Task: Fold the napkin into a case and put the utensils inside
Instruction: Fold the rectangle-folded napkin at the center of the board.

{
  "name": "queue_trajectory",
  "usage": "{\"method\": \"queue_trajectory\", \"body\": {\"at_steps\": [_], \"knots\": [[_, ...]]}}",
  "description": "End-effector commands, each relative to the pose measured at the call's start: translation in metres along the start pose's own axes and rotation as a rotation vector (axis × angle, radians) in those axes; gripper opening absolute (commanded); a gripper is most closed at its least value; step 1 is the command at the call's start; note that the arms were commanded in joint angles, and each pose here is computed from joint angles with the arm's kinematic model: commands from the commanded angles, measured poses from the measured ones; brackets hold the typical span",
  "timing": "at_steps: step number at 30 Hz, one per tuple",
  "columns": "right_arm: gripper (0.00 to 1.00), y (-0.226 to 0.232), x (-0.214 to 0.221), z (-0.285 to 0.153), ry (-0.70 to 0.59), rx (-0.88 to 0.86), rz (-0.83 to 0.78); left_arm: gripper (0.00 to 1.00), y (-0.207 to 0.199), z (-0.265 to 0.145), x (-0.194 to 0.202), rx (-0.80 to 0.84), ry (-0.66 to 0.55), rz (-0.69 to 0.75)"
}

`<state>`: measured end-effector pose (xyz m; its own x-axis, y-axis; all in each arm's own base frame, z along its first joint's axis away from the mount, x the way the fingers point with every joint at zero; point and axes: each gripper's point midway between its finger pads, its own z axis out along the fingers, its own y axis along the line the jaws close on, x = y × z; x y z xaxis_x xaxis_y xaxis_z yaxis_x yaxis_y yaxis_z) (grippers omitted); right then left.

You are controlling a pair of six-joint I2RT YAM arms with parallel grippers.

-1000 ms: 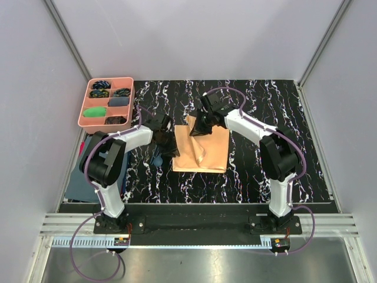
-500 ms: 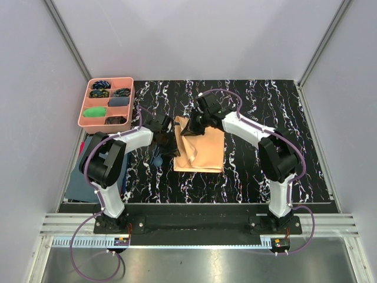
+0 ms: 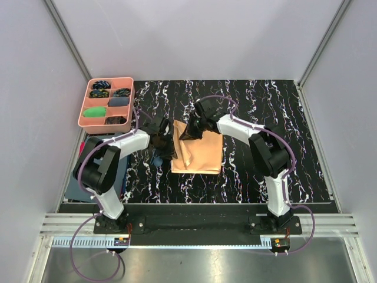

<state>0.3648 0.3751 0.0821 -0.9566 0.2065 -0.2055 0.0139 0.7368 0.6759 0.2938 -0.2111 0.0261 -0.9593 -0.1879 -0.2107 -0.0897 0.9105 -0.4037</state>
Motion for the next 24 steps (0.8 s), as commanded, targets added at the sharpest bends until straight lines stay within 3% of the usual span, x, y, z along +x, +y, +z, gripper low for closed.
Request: {"method": "queue_trajectory", "body": {"at_steps": [1,9,17,20,24], "knots": [[0.0,0.009,-0.001,0.005,-0.001,-0.042,-0.003,0.33,-0.002,-0.027,-0.012,0.02,-0.069,-0.004],[0.01,0.007,0.005,0.009,0.019,-0.053,0.005,0.43,-0.011,-0.048,-0.046,0.111,-0.108,-0.045],[0.06,0.006,0.009,0.013,0.033,-0.073,0.009,0.48,-0.022,-0.038,-0.061,0.174,-0.076,-0.089],[0.1,0.009,0.011,0.013,0.051,-0.092,0.009,0.48,-0.021,-0.031,-0.064,0.173,-0.068,-0.1],[0.3,0.013,0.01,0.007,0.045,-0.107,-0.024,0.47,-0.019,-0.026,-0.063,0.172,-0.06,-0.112]]}}
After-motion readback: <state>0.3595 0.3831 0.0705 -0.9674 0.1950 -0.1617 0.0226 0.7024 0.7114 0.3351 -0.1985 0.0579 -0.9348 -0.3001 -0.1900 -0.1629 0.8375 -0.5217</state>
